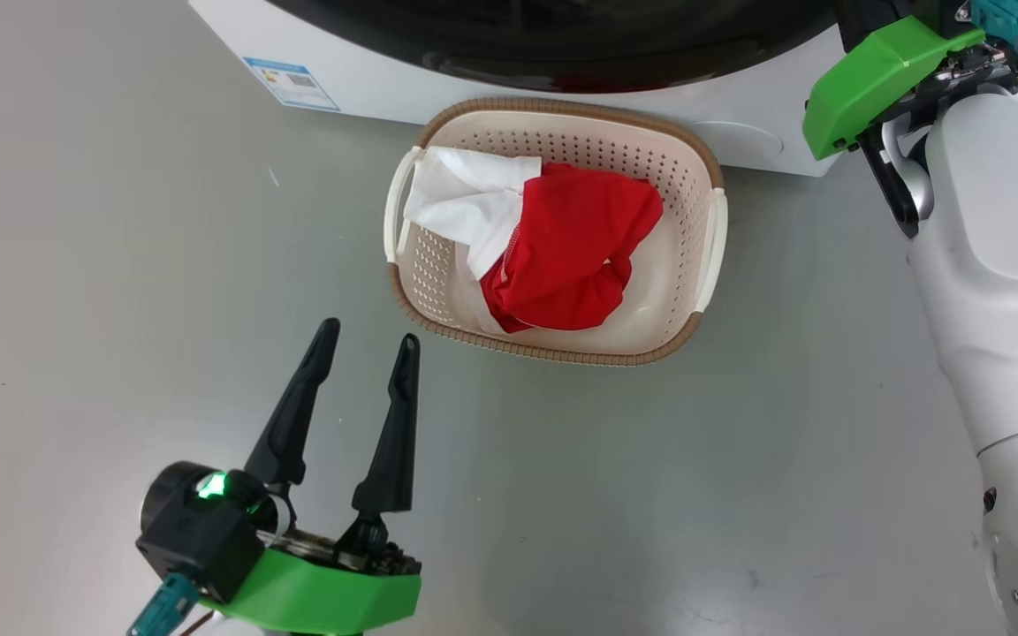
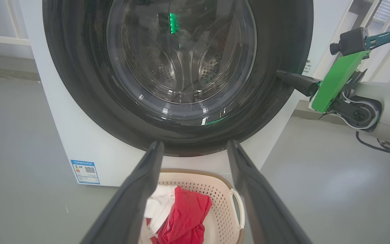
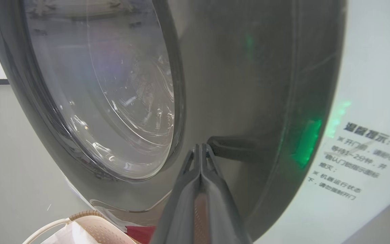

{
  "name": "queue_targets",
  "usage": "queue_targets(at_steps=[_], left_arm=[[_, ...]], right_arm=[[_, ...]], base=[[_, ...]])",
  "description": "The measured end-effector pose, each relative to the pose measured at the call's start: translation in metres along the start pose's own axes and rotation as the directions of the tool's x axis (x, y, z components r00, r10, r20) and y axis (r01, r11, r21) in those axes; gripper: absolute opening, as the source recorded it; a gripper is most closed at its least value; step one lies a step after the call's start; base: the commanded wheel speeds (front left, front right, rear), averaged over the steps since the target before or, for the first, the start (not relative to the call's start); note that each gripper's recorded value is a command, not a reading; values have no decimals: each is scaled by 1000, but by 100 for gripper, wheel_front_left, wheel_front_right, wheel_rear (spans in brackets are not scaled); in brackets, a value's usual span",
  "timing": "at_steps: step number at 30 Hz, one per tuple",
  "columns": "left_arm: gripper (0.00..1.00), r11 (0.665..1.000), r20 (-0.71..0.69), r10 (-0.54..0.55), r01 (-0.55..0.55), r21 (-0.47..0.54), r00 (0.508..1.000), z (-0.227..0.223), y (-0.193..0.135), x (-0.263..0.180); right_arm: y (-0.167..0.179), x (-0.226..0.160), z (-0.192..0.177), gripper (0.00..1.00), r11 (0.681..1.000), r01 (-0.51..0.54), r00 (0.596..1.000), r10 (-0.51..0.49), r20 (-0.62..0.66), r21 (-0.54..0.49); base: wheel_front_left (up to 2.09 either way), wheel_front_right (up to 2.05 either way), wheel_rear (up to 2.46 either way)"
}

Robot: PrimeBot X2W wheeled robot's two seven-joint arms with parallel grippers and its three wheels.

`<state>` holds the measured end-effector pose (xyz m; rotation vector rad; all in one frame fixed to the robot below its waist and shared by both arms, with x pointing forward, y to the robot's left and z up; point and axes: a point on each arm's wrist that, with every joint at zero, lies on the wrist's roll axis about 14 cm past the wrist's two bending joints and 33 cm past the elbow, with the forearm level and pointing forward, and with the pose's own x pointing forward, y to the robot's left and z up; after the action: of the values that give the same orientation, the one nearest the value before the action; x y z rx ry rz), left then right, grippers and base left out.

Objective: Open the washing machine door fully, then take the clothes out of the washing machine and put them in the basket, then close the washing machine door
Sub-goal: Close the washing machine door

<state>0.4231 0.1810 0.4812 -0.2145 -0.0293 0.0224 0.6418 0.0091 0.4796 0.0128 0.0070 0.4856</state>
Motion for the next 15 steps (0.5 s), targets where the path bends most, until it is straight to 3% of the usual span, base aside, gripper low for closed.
queue_targets(at_steps=[9,11,12,13,14,15], left_arm=[[100,999,19,-39,40,-17,999,5,-10,4],[100,999,26,-46,46,-20,999,7,-13,5],[100,998,30,-51,52,-22,998,8,-14,5],[100,998,34,-55,56,-24,998,9,-16,6],[100,998,38,-59,60,-26,998,10,-17,6],[100,998,42,-63,64,-28,997,12,-19,6]], right_arm=[[-8,-11,15,0,999,28,999,-28,41,20],[-10,-18,18,38,999,37,998,-38,50,25],[-9,-22,18,48,999,37,998,-38,54,33],[-9,-26,18,78,999,38,998,-40,56,38],[-9,-31,18,100,998,38,998,-40,57,40],[-7,-36,17,100,999,35,998,-38,56,41]], base=[[0,0,0],[0,0,0],[0,0,0],[0,0,0],[0,0,0],[0,0,0]])
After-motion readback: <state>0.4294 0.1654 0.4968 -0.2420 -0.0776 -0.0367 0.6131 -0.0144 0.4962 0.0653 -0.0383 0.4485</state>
